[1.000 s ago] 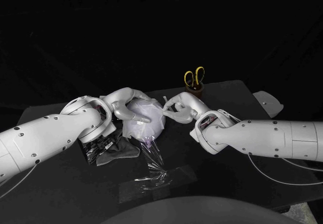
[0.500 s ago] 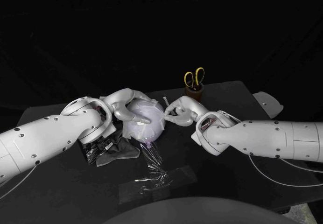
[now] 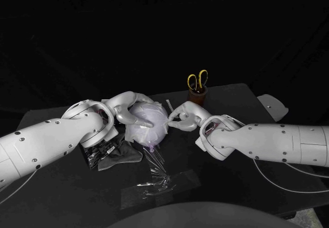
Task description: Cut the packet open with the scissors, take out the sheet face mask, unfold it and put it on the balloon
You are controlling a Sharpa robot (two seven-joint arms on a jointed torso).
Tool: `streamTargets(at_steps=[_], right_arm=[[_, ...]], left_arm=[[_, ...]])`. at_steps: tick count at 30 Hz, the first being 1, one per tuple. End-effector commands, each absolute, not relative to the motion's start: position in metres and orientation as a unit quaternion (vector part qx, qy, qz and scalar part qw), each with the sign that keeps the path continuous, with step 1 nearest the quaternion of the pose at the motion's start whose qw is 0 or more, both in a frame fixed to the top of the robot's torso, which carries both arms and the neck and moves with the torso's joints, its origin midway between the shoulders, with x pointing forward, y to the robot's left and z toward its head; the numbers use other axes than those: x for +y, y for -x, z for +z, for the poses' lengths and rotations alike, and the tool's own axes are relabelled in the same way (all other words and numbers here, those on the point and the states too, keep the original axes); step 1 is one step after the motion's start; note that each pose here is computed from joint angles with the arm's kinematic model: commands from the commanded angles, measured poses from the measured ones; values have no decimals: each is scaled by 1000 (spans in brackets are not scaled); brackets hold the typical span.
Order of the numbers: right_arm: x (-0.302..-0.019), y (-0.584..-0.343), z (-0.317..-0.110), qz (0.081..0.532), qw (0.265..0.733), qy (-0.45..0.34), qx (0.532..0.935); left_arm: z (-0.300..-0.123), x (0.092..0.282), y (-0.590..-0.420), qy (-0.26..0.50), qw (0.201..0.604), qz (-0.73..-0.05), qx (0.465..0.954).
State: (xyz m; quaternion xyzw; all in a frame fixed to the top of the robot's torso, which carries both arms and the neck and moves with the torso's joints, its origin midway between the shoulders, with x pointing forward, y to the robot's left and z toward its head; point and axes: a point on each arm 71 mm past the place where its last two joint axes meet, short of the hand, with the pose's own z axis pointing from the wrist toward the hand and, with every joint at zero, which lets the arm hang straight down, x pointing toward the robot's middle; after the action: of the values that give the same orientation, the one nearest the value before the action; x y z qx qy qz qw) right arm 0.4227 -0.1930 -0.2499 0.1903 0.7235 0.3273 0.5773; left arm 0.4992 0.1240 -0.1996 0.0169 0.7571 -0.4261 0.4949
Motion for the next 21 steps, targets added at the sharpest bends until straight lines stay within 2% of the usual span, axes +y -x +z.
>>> streamTargets(at_steps=[1,21], right_arm=[[-194,-421,-252,325,570,-204,727],[-196,-419,-248,345,577,-235,702]], left_arm=[[-202,125,-499,-13,493,-417,764],[-203,126,-501,-4,496,-409,766]])
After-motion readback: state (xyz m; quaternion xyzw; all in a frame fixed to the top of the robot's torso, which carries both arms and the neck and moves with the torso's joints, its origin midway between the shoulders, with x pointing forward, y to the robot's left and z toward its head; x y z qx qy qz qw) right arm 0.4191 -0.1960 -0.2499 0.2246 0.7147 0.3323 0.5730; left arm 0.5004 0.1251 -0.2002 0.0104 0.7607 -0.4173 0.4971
